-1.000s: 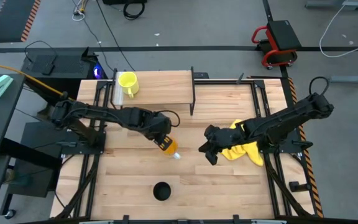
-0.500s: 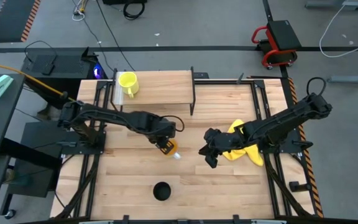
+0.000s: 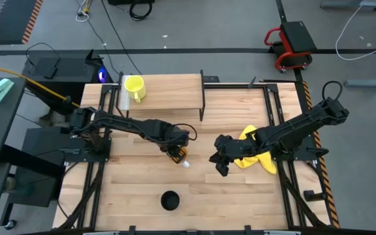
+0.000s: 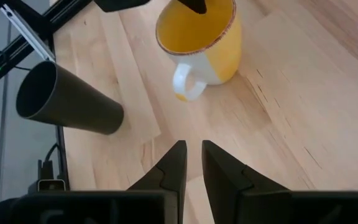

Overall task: Stack small to large cups/mugs on shelf
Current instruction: Put the orange mug on the shelf

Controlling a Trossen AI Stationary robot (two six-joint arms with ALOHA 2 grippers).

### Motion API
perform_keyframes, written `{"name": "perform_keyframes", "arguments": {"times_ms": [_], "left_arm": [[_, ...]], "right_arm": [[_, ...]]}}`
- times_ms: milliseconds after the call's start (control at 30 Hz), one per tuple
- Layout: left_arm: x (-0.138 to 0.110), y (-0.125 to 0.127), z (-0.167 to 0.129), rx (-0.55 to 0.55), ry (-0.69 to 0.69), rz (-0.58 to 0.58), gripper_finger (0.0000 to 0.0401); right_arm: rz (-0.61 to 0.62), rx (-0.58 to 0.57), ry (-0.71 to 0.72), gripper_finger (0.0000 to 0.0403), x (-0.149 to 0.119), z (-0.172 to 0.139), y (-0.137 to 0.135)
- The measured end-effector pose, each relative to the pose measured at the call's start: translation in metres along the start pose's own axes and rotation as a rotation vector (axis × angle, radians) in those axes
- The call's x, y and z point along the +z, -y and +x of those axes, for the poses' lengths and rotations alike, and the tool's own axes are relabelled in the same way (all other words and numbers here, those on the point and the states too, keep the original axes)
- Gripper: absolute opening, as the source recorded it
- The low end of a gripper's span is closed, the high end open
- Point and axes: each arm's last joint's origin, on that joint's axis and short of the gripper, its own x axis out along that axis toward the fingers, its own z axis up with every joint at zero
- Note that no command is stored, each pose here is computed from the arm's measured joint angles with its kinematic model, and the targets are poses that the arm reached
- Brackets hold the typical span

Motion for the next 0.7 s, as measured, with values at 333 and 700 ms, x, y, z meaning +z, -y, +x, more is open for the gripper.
{"name": "perform_keyframes", "arguments": {"times_ms": [333, 700], "left_arm": [[0.005, -0.004, 0.0, 0.004, 0.009, -0.022, 0.0043], [0.014, 0.001, -0.017, -0.017, 0.025, 0.046, 0.0023]], "right_arm": [[-0.002, 0.0, 0.0, 0.0058, 0.0, 0.0, 0.0], [-0.002, 0.0, 0.0, 0.0058, 0.0, 0.0, 0.0]]}}
